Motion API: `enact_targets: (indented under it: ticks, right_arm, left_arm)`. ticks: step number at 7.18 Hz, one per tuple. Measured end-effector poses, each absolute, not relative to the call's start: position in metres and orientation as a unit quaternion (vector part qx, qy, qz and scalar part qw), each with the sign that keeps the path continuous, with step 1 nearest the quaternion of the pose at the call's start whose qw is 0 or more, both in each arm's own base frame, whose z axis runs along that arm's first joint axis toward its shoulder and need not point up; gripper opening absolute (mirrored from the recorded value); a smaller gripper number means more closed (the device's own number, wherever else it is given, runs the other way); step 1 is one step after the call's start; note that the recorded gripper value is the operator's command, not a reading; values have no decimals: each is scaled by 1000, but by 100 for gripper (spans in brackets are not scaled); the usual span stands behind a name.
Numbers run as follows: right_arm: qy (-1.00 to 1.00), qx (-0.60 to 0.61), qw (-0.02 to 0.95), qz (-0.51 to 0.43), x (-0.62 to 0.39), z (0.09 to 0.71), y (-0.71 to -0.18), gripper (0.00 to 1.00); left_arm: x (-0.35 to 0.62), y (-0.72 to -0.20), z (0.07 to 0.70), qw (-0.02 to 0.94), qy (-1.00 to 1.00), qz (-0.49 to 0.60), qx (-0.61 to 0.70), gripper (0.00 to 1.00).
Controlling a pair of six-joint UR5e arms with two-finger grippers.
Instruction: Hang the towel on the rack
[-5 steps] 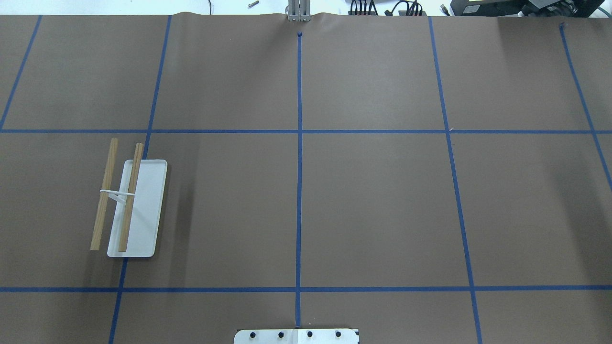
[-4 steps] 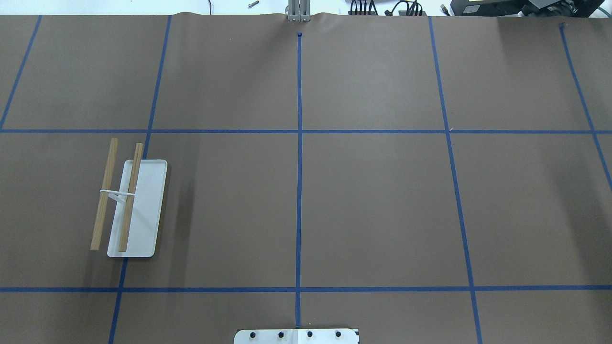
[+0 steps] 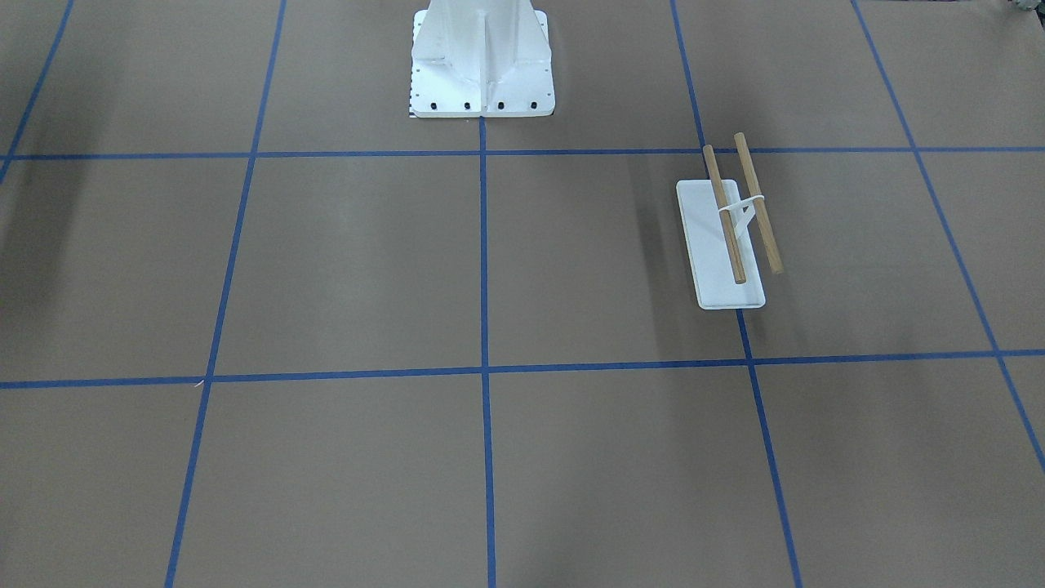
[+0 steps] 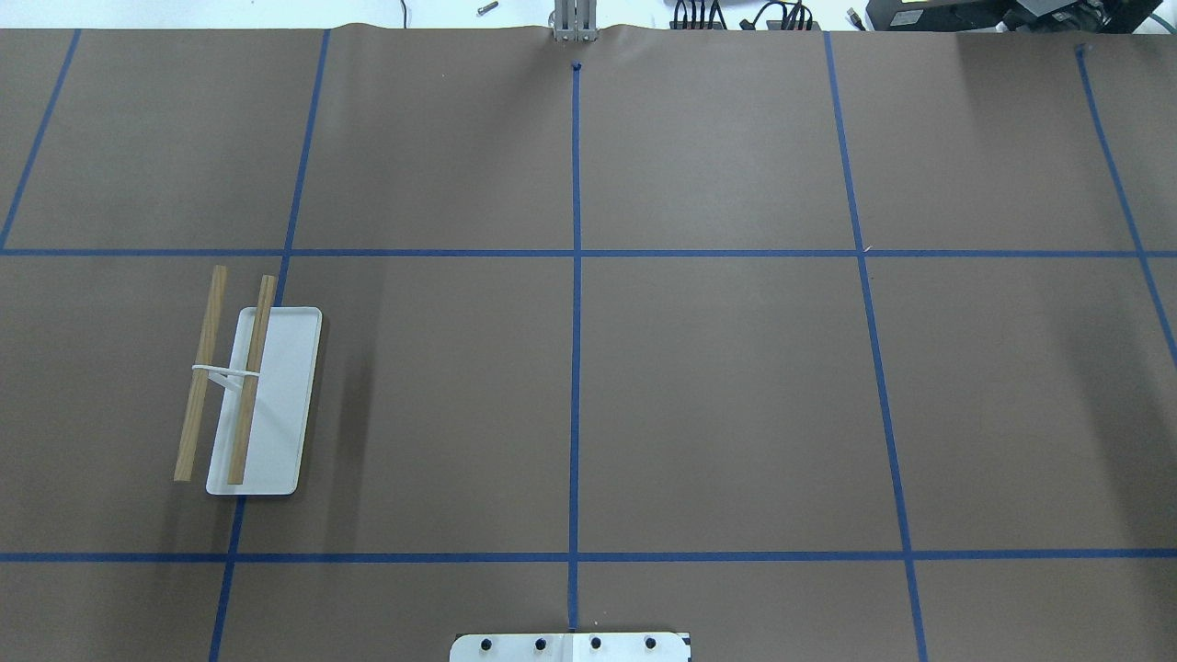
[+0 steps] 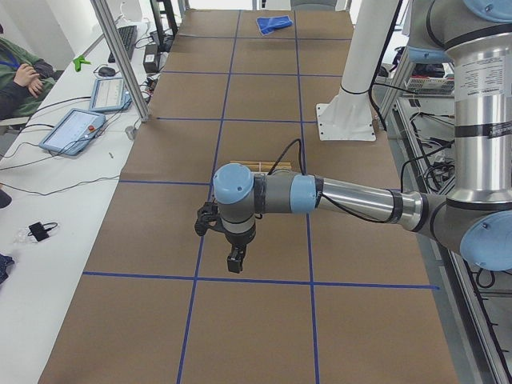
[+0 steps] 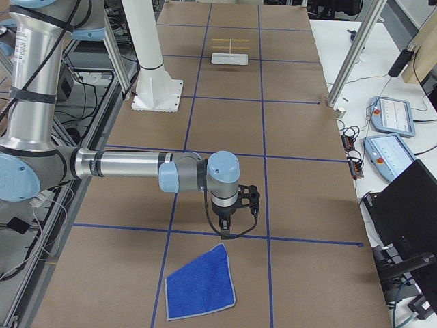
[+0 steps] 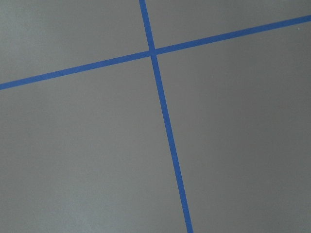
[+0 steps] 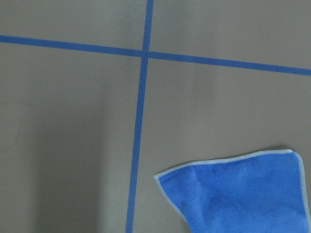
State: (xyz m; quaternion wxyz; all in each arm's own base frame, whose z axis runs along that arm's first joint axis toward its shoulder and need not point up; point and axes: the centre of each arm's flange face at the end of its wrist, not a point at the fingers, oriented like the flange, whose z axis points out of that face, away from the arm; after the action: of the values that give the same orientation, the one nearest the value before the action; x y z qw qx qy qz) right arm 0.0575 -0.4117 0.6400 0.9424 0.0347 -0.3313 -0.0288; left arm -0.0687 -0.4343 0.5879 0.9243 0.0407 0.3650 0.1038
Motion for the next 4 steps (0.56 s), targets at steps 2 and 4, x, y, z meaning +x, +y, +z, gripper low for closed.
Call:
enact_targets:
  ticks: [2,4]
  right_arm:
    - [-331,59,941,-35,57,622,-423,100]
    - [-330,119,935,-52,56,591,-450,100]
  left_arm:
    - [-71,-447,568,924,361,109,63,98]
    - [-72,-470,545,919,356,126,116,98]
